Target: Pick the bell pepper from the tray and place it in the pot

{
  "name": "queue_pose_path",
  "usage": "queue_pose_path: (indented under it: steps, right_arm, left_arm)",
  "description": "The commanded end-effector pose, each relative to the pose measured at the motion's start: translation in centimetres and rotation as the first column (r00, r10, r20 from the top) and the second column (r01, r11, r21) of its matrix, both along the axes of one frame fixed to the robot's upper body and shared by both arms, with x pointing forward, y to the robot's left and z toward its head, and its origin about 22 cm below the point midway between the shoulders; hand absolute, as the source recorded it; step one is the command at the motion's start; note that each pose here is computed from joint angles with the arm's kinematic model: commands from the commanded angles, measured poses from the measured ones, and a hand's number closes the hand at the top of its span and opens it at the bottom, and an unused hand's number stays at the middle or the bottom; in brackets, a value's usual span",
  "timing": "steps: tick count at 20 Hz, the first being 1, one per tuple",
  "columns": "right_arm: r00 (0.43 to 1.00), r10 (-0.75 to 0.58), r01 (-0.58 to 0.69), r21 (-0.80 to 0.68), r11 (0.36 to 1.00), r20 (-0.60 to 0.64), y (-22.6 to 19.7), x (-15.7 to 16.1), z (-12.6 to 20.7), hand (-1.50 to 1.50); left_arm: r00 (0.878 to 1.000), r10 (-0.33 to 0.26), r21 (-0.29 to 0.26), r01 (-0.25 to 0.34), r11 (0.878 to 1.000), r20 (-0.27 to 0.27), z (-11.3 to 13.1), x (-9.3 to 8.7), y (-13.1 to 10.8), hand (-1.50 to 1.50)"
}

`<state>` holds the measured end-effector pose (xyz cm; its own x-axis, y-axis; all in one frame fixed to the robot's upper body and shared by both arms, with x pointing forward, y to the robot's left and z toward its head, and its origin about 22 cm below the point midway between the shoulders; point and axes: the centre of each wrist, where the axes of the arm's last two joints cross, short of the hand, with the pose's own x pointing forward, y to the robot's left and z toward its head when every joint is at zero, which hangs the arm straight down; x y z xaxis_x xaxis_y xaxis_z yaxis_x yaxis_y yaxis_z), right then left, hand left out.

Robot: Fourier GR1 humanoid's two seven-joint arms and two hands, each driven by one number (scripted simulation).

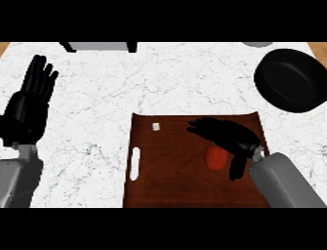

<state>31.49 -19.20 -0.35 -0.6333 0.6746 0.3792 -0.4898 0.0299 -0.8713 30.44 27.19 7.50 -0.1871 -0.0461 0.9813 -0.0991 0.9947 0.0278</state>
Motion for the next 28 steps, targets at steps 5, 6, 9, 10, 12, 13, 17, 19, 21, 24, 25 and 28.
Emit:
queue_pose_path:
  steps: [5,6,9,10,12,13,17,19,21,24,25,28]
  right_arm:
    - [0.984,0.177,-0.177,0.002,0.984,-0.026,1.1,-1.6,-2.9,1.50]
    - [0.983,0.183,-0.184,0.031,0.982,0.028,1.2,-1.0,-3.7,1.50]
    - [0.979,0.193,-0.196,0.044,0.980,0.071,4.8,-1.4,-2.9,1.50]
    - [0.978,0.193,-0.198,0.051,0.979,0.085,2.8,-2.3,-3.8,1.50]
    - [0.976,0.202,-0.207,0.058,0.977,0.077,3.9,-1.1,-2.9,1.50]
    - [0.978,0.193,-0.196,0.041,0.980,0.075,4.0,-2.9,-3.2,1.50]
    - [0.982,0.144,-0.153,0.068,0.986,0.122,2.4,-1.6,-1.6,1.50]
    - [0.966,0.114,-0.127,0.041,0.991,0.230,3.3,-3.0,-0.8,1.50]
    - [0.959,0.076,-0.096,0.060,0.994,0.272,3.2,-3.5,-0.1,1.50]
    - [0.957,-0.048,0.016,0.112,0.994,0.285,4.5,-3.8,2.8,1.50]
    - [0.953,-0.083,0.049,0.123,0.991,0.290,7.2,-4.4,4.2,1.50]
    - [0.935,-0.238,0.205,0.145,0.968,0.263,11.0,-5.6,4.7,1.50]
  left_arm:
    - [1.000,-0.019,-0.012,0.018,1.000,-0.015,-0.7,0.2,-1.6,0.00]
    - [1.000,-0.004,-0.021,0.004,1.000,0.003,-0.6,-0.7,-1.0,0.00]
    - [1.000,0.015,-0.002,-0.015,1.000,0.017,0.9,0.7,0.0,0.00]
    - [1.000,-0.001,0.010,0.000,1.000,0.024,2.0,0.8,-1.0,0.00]
    - [1.000,-0.003,0.004,0.003,1.000,0.015,0.1,0.8,0.8,0.00]
    - [1.000,0.000,0.011,0.000,1.000,0.003,1.4,0.1,1.0,0.00]
    - [1.000,0.014,0.009,-0.014,1.000,-0.002,0.5,-0.3,-0.6,0.00]
    - [1.000,0.013,0.015,-0.013,1.000,-0.005,0.2,-1.0,-0.1,0.00]
    - [1.000,0.019,0.009,-0.019,1.000,0.016,0.0,-0.8,1.3,0.00]
    - [1.000,0.016,-0.006,-0.016,1.000,-0.003,0.4,-0.2,-1.0,0.00]
    - [1.000,0.017,0.005,-0.017,1.000,-0.001,-0.1,-0.3,-0.3,0.00]
    - [1.000,0.001,0.004,-0.001,1.000,-0.012,0.4,-0.3,0.1,0.00]
